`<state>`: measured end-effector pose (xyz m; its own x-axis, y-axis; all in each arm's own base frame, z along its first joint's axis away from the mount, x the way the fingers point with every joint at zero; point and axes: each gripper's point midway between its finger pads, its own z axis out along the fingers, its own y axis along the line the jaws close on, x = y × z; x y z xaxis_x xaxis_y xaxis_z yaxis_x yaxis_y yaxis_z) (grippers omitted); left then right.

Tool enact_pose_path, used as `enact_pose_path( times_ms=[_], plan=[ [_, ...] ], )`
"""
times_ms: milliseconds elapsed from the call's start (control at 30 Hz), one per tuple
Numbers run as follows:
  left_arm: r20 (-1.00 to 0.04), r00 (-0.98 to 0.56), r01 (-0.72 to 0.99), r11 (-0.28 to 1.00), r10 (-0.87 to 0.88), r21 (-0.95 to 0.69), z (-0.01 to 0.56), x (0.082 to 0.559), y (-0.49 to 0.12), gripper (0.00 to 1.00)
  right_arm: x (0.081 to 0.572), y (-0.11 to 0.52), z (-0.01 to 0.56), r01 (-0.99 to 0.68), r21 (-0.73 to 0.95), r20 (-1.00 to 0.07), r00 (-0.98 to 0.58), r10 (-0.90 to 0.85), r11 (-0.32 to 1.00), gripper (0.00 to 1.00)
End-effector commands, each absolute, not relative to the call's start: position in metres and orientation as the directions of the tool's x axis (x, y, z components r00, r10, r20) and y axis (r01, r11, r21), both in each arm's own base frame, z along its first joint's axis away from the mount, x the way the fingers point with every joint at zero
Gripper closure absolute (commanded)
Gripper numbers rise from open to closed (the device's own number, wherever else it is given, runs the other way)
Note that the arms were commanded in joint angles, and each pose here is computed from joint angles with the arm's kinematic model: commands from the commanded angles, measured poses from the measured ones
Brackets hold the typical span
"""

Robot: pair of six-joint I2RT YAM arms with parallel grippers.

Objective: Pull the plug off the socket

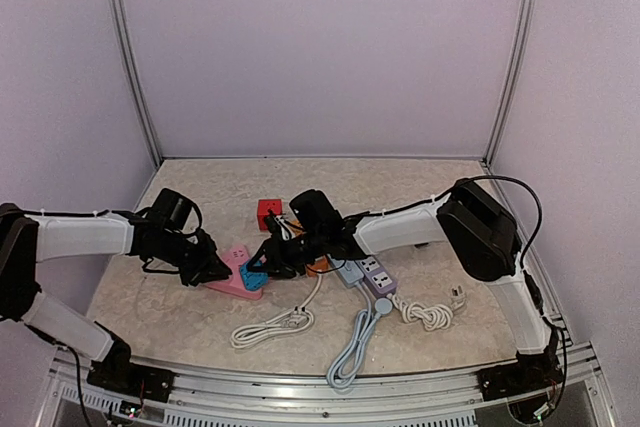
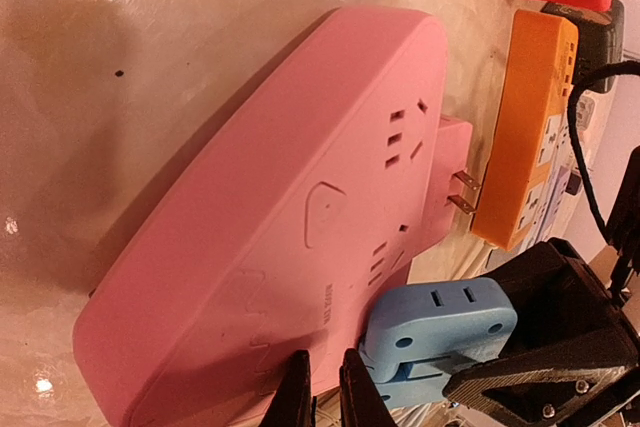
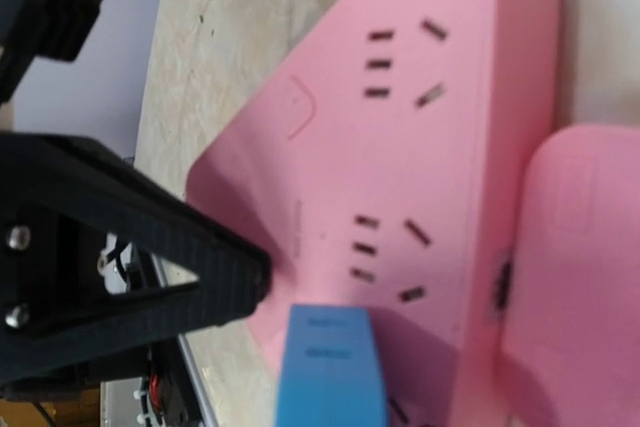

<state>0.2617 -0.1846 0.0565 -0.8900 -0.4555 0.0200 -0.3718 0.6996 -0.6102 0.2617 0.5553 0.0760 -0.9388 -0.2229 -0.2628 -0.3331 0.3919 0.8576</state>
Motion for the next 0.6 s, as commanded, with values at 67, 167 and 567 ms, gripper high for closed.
enact_pose_path(
  times_ms=[67, 167, 567],
  plan=[
    [0.071, -0.879, -0.440, 0.743, -0.472, -0.505, 0.030, 0.242, -0.169, 0.89, 0.252, 0.559, 0.058, -0.318, 0.863, -0.239, -0.942, -0.237, 0.393, 0.69],
    [0.071, -0.880, -0.436, 0.741, -0.469, -0.510, 0.031, 0.243, -0.172, 0.89, 0.252, 0.561, 0.062, -0.321, 0.865, -0.243, -0.941, -0.237, 0.385, 0.79],
    [0.110, -0.872, -0.466, 0.740, -0.477, -0.484, 0.014, 0.238, -0.174, 0.90, 0.254, 0.564, 0.079, -0.297, 0.902, -0.239, -0.948, -0.208, 0.314, 0.93]
  ],
)
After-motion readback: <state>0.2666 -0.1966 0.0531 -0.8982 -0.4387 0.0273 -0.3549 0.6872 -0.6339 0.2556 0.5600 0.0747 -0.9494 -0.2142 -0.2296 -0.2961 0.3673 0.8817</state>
